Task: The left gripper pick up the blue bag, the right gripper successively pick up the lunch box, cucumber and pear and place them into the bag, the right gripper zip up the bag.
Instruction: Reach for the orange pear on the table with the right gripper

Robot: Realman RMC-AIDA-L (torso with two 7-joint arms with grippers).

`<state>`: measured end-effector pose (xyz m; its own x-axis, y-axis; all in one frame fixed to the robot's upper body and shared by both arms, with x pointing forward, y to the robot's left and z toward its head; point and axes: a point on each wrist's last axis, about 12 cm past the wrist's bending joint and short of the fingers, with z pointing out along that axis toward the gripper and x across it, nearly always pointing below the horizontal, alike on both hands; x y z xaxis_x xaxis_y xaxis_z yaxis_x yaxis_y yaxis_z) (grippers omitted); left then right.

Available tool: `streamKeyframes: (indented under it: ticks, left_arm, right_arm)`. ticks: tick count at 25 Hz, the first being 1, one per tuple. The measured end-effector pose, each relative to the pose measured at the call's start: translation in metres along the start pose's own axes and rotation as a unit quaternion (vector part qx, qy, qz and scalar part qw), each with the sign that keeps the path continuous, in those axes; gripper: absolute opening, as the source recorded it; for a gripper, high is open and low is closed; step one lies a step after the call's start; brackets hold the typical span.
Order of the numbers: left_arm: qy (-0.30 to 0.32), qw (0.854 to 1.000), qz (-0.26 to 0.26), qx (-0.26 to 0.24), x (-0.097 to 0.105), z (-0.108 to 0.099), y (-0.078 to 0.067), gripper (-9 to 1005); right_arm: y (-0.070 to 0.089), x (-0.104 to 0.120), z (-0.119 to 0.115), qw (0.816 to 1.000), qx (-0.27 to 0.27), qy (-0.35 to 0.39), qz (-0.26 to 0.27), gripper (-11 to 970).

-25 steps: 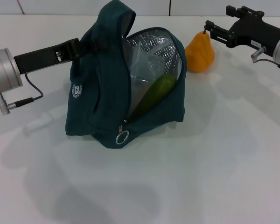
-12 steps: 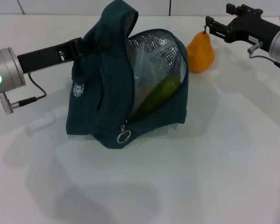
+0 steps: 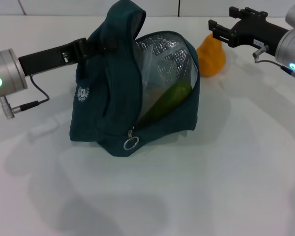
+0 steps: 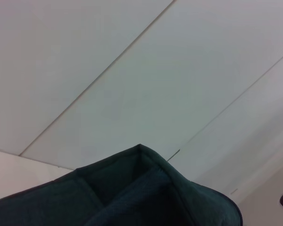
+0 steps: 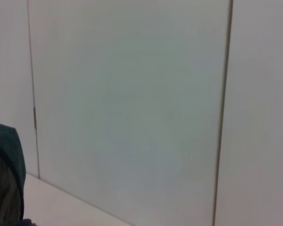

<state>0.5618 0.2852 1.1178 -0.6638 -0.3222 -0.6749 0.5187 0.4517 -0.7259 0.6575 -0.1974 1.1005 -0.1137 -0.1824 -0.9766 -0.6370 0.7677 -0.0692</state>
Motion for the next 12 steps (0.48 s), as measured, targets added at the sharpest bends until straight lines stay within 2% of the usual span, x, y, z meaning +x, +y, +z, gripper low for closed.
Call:
streamKeyframes:
  ticks: [12]
  left_arm:
    - [-0.002, 1.0, 0.001, 0.0, -0.0012, 0.0007, -0.0002, 41]
  right_arm:
    - [0.0016, -0.0018, 0.0056, 1.0, -0.001, 0.008, 0.0, 606]
